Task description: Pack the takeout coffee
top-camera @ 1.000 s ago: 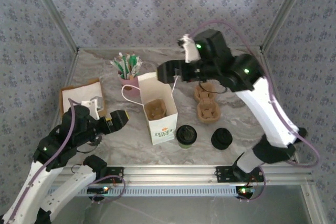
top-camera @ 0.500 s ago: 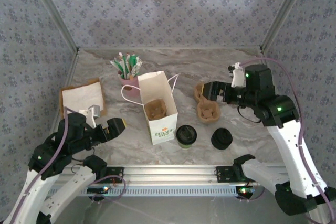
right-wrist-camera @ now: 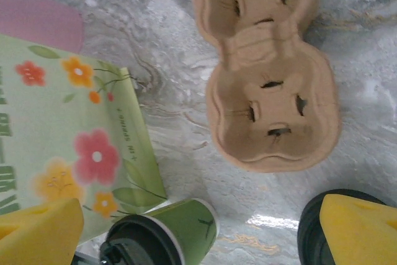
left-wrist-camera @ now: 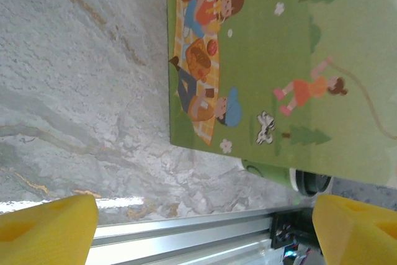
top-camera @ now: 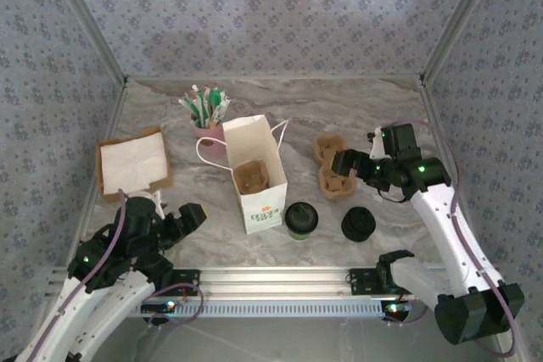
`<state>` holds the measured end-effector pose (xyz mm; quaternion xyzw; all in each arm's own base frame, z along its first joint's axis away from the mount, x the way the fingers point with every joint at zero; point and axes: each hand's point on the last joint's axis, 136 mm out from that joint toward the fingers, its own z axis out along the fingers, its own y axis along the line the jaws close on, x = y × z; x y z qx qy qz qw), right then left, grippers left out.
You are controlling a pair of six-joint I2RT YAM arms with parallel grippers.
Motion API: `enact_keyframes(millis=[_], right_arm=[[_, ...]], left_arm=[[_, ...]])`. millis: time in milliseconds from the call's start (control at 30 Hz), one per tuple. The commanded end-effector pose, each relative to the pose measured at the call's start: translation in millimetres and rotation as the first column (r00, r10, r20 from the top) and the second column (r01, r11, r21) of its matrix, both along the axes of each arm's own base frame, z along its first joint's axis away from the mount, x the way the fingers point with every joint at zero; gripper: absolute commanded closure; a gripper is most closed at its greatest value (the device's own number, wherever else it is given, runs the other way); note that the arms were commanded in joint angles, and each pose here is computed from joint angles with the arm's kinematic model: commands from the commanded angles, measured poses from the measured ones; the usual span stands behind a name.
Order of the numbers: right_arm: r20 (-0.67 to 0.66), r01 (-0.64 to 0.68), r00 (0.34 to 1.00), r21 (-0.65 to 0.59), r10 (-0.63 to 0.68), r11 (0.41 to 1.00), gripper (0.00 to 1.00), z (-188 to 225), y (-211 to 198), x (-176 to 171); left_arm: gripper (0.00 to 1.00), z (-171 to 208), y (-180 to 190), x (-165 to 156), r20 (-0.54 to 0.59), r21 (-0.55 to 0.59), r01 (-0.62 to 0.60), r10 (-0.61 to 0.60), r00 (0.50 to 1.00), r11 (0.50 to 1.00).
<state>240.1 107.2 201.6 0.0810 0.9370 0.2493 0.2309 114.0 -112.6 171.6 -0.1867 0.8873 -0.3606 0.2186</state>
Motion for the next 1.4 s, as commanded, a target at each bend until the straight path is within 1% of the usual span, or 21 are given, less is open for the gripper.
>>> enact_keyframes(millis=[0, 167, 333, 500, 633, 767, 900, 967, 1133, 1233, 1367], right_arm=[[0.062, 0.021, 0.998, 0.04, -0.024, 0.999, 0.0, 10.9, -0.3, 3.1], [0.06, 0.039, 0.997, 0.035, -0.041, 0.999, 0.0, 15.9, -5.5, 0.0], [0.062, 0.015, 0.998, 0.083, -0.02, 0.996, 0.0, 15.0, 0.1, -0.4], [0.089, -0.039, 0.996, 0.119, 0.028, 0.992, 0.0, 12.8, 7.3, 0.7], [0.105, -0.076, 0.993, 0.134, 0.062, 0.988, 0.0, 14.8, 12.2, 5.2], [0.115, -0.094, 0.99, 0.162, 0.076, 0.982, 0.03, 18.4, 17.2, 3.6], [0.105, -0.096, 0.991, 0.156, 0.081, 0.983, 0.07, 19.7, 17.8, -1.3], [0.09, -0.104, 0.992, 0.125, 0.093, 0.987, 0.08, 19.3, 18.2, -6.1], [0.035, -0.16, 0.986, -0.057, 0.162, 0.985, 0.1, 15.4, 17.8, -28.8], [0.008, -0.21, 0.977, -0.158, 0.214, 0.965, 0.1, 12.6, 22.6, -45.2], [-0.009, -0.245, 0.968, -0.237, 0.25, 0.94, 0.12, 5.0, 31.6, -59.3]], left_arm=[[0.12, 1.6, -1.2, 1.7, 0.002, -0.041, -0.032, 0.032, 0.999, 0.999], [0.12, -3.3, -12.1, 6.9, -0.004, -0.003, 0.032, -0.032, 0.999, 0.999], [0.16, -10.3, -20.8, 4.1, -0.015, 0.065, 0.134, -0.133, 0.991, 0.989], [0.19, -22.3, -21.8, -11.3, -0.069, 0.119, 0.245, -0.238, 0.969, 0.962], [0.19, -27.3, -28.7, -22.0, -0.096, 0.115, 0.335, -0.325, 0.941, 0.935], [0.22, -29.5, -33.7, -28.8, -0.091, 0.111, 0.391, -0.382, 0.92, 0.914], [0.24, -25.9, -40.6, -27.5, -0.039, 0.125, 0.42, -0.419, 0.907, 0.899], [0.24, -24.7, -46.0, -25.1, -0.012, 0.139, 0.433, -0.435, 0.9, 0.891], [0.25, -30.9, -61.4, -20.4, 0.014, 0.196, 0.459, -0.471, 0.882, 0.866], [0.25, -35.8, -70.5, -20.3, 0.03, 0.201, 0.465, -0.48, 0.877, 0.862], [0.25, -38.7, -77.8, -18.6, 0.045, 0.191, 0.451, -0.467, 0.883, 0.872]])
